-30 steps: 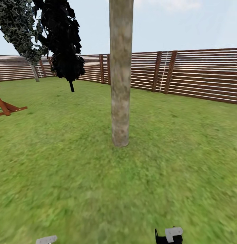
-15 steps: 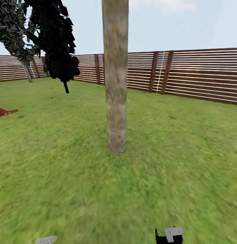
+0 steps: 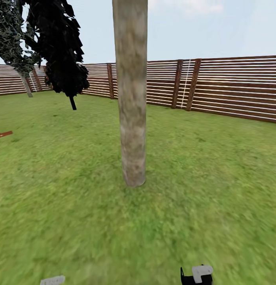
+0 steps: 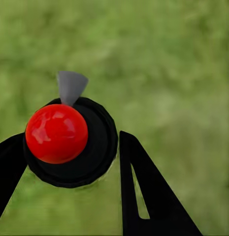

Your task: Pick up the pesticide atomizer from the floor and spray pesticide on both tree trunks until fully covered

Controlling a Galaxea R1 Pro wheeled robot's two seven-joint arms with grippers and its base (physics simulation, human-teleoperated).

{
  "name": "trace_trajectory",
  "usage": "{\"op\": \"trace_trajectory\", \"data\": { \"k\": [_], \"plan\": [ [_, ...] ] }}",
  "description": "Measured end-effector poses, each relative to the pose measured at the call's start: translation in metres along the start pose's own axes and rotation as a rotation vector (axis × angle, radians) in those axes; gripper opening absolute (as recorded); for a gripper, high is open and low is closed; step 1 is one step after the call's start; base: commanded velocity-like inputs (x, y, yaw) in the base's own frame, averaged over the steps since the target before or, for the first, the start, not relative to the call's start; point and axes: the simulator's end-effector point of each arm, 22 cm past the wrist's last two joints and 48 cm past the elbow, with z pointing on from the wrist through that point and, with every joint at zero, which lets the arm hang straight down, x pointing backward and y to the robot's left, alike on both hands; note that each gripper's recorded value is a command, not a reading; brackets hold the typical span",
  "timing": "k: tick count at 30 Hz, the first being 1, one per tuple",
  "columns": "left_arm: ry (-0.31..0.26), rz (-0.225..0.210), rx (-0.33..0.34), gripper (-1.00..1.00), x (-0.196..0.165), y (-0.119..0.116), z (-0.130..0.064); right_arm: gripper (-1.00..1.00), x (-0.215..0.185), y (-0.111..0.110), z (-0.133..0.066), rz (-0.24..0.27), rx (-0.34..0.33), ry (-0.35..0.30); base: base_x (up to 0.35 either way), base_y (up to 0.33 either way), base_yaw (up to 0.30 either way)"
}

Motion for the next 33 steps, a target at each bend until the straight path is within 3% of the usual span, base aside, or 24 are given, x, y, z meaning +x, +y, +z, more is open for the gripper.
{"op": "trace_trajectory", "data": {
  "k": [4, 5, 8, 20, 31, 33],
  "plan": [
    [-0.013, 0.008, -0.007, -1.0, -0.008, 0.007, 0.002, 1.0, -0.001, 0.0, 0.0, 0.0, 0.0, -0.001, 0.341, 0.0, 0.0],
    [-0.047, 0.022, -0.006, -1.0, -0.025, 0.007, 0.005, 1.0, -0.001, 0.001, 0.0, -0.001, -0.002, -0.001, 0.34, -0.005, 0.0],
    [-0.065, 0.029, -0.007, -1.0, -0.034, 0.007, 0.006, 1.0, -0.001, 0.002, 0.0, -0.001, -0.005, -0.001, 0.34, -0.048, 0.0],
    [-0.072, 0.03, -0.007, -1.0, -0.037, 0.007, 0.006, 1.0, -0.002, 0.0, 0.001, -0.001, -0.001, -0.004, 0.318, -0.107, 0.0],
    [-0.086, 0.036, -0.011, -1.0, -0.043, 0.01, 0.006, 1.0, -0.005, 0.0, 0.001, -0.003, -0.002, -0.013, 0.048, -0.162, -0.11],
    [-0.117, 0.074, 0.003, -1.0, -0.059, 0.007, 0.008, 1.0, -0.011, 0.003, 0.002, -0.023, -0.014, -0.027, 0.0, -0.003, -0.014]
  ]
}}
